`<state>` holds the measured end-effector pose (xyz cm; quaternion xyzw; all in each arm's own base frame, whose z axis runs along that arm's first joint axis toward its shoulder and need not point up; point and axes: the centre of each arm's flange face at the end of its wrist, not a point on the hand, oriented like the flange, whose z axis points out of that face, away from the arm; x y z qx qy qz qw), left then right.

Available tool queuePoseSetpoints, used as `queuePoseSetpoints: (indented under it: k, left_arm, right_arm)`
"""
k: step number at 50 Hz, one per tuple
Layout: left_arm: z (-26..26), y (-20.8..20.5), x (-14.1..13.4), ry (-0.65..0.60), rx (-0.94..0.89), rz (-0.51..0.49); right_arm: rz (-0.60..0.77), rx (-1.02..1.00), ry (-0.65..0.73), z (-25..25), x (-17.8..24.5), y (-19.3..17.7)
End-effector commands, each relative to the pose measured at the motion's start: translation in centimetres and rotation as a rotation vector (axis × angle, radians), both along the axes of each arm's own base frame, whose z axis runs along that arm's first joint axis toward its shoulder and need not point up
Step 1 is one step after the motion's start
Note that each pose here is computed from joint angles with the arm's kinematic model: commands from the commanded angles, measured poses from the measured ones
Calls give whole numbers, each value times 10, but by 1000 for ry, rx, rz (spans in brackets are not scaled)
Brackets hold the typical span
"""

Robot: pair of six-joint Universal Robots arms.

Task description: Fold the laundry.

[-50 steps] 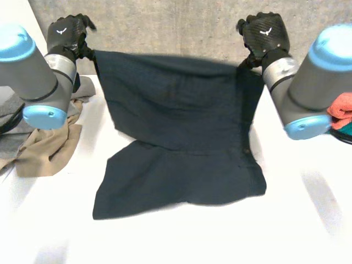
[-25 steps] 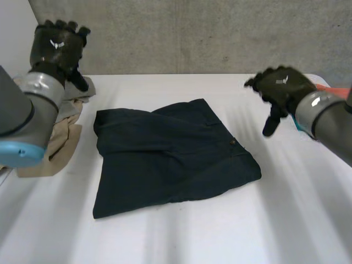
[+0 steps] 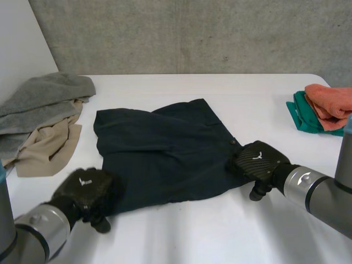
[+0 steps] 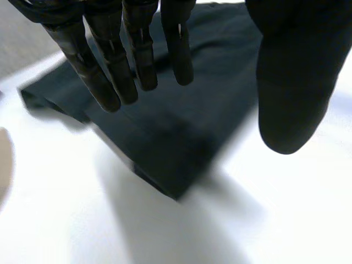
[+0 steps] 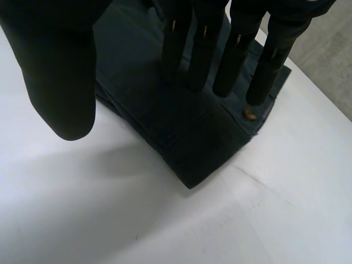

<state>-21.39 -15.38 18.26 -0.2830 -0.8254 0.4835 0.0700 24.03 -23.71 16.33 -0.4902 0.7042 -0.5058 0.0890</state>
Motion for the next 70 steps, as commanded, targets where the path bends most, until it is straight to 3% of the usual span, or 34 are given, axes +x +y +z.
queuePoseSetpoints:
  k: [1,15,26,33,41,47,52,59,63,70]
  left_arm:
    - [-16,3,-3,10,63,-13]
    - [-32,-27,-13,-65,-49,41]
    - [-50,-45,-25,-186,-145,-34]
    - [-51,-46,-27,-177,-159,-45]
    - [-22,-4,-25,-151,-151,-136]
    - [-11,43,-14,-214,22,-238]
    - [-10,62,-3,-303,200,-257]
    - [2,43,-12,-301,191,-246]
    - [10,13,-29,-258,98,-226]
    - [29,-68,-59,-182,-172,-90]
  right_arm:
    - [19,-65,-30,-20,7,-13]
    - [36,-172,-58,-38,18,-30]
    - [30,-192,-52,-42,23,-38]
    - [-38,-180,-39,-31,16,-38]
    - [-73,36,89,14,-20,-5]
    - [7,281,312,44,-56,36]
    - [103,401,379,61,-68,58]
    - [99,320,291,67,-53,56]
    - [16,231,202,65,-43,29]
    - [-211,45,4,64,-35,-38]
